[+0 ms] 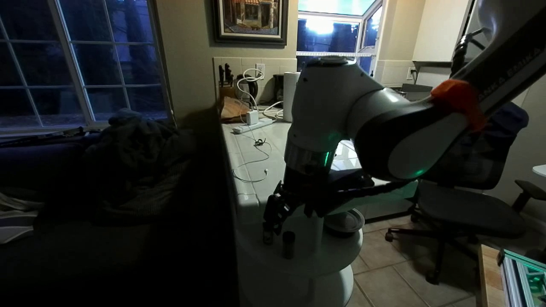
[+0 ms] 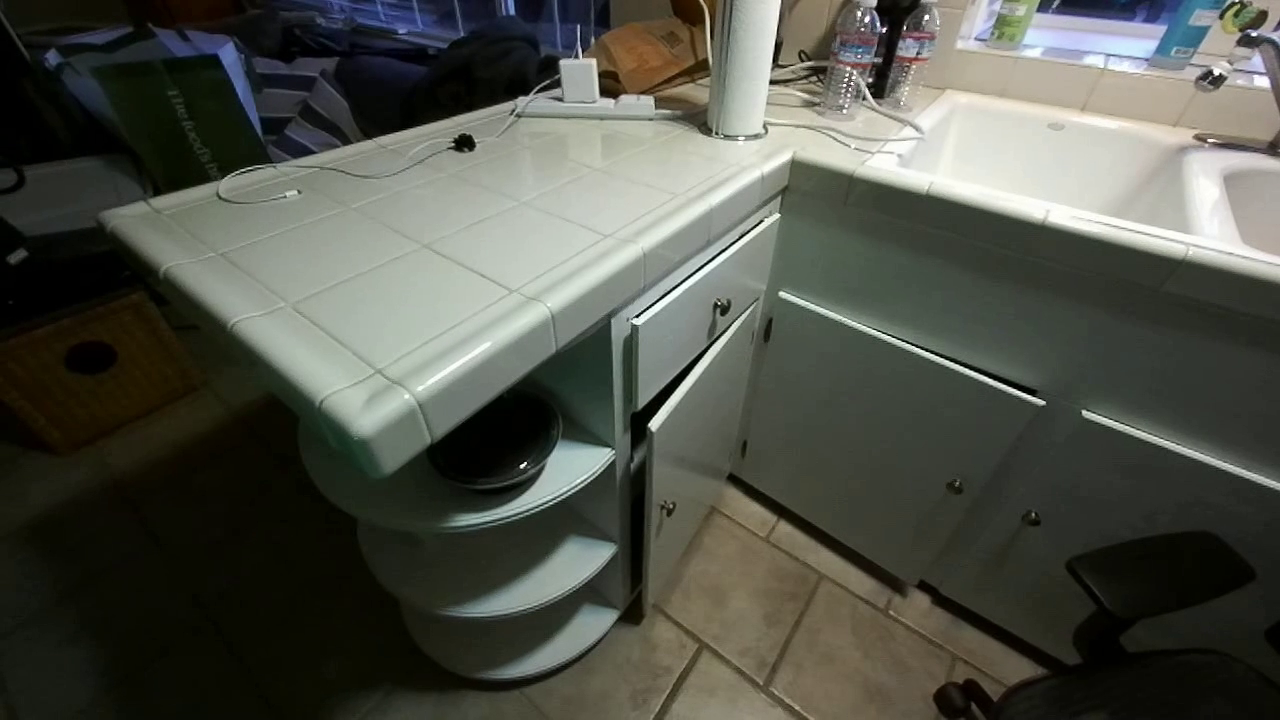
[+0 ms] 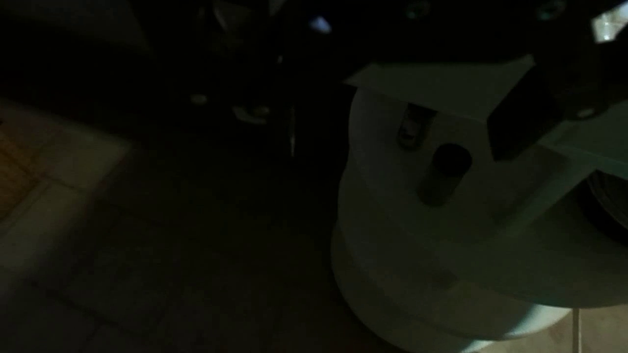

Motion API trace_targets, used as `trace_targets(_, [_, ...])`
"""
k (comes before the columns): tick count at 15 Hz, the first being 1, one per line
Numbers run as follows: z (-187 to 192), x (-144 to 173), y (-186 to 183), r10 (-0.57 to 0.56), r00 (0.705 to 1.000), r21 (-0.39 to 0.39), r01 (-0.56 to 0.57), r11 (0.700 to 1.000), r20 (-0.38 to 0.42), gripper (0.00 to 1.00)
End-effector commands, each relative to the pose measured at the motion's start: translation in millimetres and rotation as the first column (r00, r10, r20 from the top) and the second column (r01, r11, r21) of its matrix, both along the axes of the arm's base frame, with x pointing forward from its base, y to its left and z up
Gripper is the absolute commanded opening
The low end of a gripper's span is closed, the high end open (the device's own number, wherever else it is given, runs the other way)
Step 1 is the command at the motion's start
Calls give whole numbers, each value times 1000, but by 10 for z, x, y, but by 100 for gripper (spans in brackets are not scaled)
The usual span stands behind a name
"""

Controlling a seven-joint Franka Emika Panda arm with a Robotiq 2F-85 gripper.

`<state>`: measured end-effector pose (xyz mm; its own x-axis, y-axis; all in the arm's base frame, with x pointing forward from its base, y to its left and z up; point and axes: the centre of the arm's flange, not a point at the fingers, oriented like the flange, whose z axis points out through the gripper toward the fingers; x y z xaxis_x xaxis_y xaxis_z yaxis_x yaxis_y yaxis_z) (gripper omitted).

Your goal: Pick the spice bottle on the right side of the first left shelf below the counter and put it onto the kitchen counter

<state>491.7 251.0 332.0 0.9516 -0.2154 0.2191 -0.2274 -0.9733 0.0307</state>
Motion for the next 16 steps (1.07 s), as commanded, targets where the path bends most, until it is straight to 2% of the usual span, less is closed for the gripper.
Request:
trace_targets(1, [-477,44,160,-79,994,-5,80,997,80,100])
trace_targets(4, [-838,122,135,-140,988,-39,142,989,57,100])
trace_targets(5, [-932,134,133,-167,985,-27,168,985,34,100])
trace_targets(9, [-1396,190,311,-229,973,-66,226,972,-32,100])
trace_targets(13, [-1713,279,406,-234,972,-84,230,970,-37,100])
trace_targets(16, [-1949,366,386,-231,973,-99,229,968,-8,100])
